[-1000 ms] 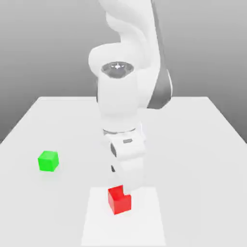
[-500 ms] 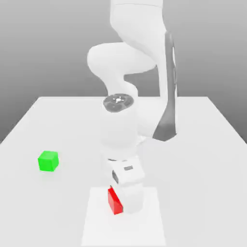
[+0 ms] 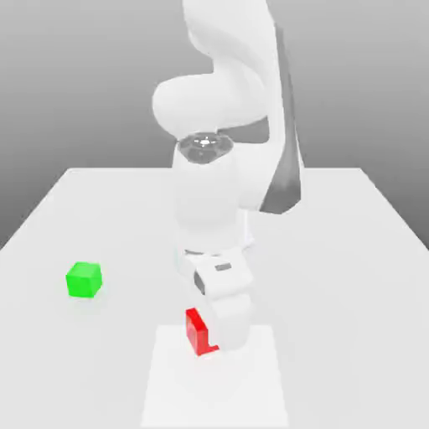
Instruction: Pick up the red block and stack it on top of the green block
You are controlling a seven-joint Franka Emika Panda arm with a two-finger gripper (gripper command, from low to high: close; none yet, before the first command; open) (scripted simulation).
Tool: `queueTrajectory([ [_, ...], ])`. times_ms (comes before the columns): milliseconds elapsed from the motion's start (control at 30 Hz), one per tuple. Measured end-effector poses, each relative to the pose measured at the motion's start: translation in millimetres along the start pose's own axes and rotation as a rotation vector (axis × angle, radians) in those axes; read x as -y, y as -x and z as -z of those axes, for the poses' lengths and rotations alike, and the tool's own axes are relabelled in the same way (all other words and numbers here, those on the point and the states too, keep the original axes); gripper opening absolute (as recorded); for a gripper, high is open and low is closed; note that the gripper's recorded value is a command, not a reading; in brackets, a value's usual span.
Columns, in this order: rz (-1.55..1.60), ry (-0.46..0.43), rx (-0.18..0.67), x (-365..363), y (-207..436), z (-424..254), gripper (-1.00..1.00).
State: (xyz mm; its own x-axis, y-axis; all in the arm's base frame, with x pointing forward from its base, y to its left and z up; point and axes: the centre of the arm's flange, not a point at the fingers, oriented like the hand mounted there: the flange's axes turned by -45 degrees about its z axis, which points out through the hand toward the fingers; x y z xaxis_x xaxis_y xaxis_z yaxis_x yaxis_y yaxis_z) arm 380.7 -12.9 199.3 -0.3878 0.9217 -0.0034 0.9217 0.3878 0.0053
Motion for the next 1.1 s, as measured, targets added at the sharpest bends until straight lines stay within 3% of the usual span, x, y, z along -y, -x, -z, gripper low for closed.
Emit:
queueTrajectory([
  [100,0.018,-0.006,-0.006,4.4,-0.9,10.3,-1.0],
  [300,0.064,-0.007,-0.031,60.4,65.2,27.8,-1.0],
  [833,0.241,-0.004,-0.01,266.3,149.5,48.4,-1.0],
  [1100,0.28,0.061,-0.063,266.1,147.1,25.0,-1.0],
])
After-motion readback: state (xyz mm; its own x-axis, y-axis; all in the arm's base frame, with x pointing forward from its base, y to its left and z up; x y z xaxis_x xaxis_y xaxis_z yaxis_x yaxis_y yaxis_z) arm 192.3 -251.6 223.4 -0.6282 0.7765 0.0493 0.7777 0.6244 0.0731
